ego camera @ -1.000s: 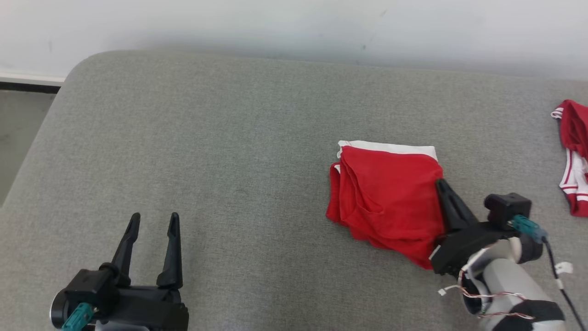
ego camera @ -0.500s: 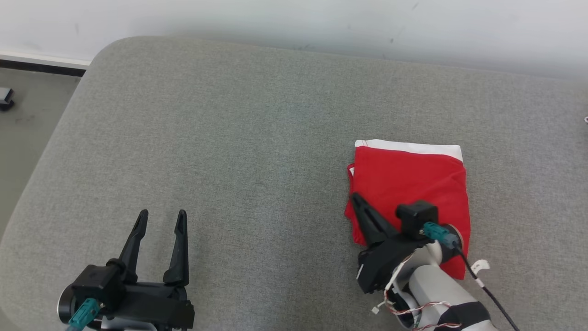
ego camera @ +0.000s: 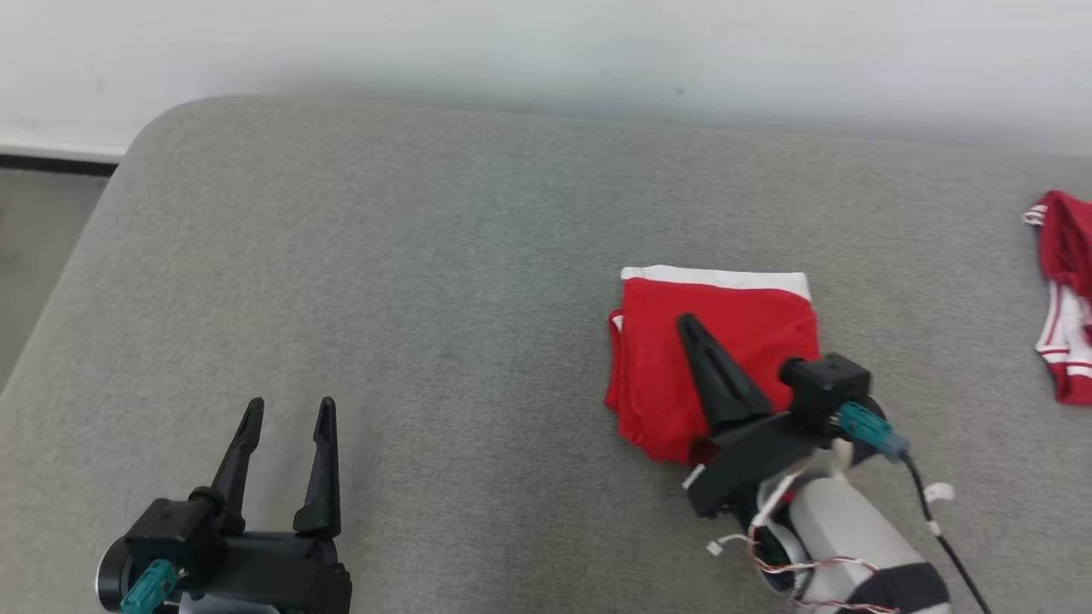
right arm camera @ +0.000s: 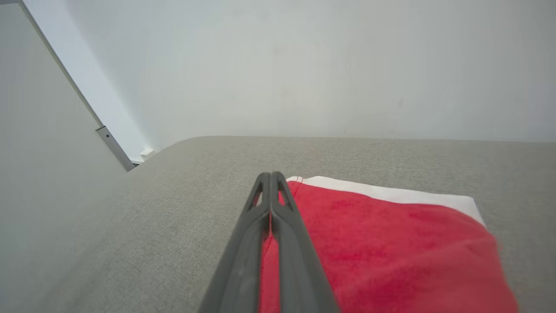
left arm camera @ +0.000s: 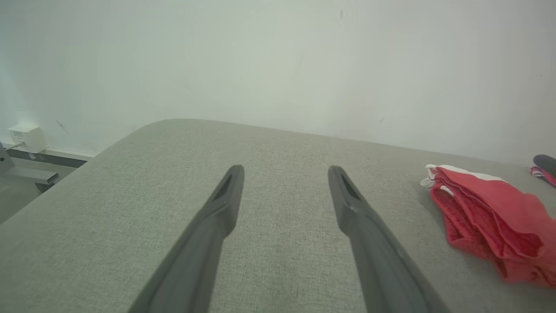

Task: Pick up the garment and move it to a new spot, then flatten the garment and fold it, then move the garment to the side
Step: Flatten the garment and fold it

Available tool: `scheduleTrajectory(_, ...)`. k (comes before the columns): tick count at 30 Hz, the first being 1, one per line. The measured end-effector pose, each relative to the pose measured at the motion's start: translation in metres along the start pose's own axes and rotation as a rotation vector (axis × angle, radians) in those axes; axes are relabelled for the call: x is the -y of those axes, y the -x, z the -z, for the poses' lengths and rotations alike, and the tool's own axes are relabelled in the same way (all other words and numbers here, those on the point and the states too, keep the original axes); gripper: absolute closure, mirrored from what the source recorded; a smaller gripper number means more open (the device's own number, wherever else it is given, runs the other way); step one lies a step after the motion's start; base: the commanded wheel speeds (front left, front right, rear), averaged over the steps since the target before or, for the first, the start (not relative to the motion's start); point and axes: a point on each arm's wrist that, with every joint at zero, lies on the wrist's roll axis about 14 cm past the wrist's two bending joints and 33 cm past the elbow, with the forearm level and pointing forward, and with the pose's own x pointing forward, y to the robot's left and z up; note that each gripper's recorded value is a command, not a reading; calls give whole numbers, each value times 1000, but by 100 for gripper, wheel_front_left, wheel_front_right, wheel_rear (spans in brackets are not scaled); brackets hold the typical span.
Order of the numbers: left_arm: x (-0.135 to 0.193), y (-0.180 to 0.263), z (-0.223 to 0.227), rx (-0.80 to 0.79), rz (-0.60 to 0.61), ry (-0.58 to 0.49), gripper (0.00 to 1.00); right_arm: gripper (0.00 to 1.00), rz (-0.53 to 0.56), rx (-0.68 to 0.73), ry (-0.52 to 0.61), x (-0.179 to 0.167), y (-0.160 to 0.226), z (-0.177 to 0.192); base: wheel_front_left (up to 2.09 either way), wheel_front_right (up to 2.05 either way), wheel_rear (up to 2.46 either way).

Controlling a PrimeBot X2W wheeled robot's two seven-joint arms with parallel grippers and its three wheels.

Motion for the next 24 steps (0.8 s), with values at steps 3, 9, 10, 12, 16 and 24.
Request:
scheduleTrajectory(3, 8, -3, -1, 6, 27, -1, 0, 100, 54, 39, 28, 21, 17, -14, 0, 0, 0)
scheduleTrajectory(9, 23, -10, -6, 20, 82, -12, 0, 100, 173, 97, 73, 58, 57, -35, 0, 0, 0)
scheduleTrajectory(10, 25, -11, -6, 23, 89, -13, 0, 100, 185, 104, 89, 62, 64, -38, 0, 0, 0)
scheduleTrajectory(12, 30, -11, -7, 26, 103, -15, 0, 100, 216, 114, 112, 71, 78, -42, 0, 0, 0)
scheduleTrajectory(16, 34, -9, -11, 38, 119, -27, 0, 100, 282, 125, 111, 83, 107, -43, 0, 0, 0)
scheduleTrajectory(24, 36, -6, -12, 39, 126, -44, 0, 0, 335, 140, 125, 87, 134, -45, 0, 0, 0)
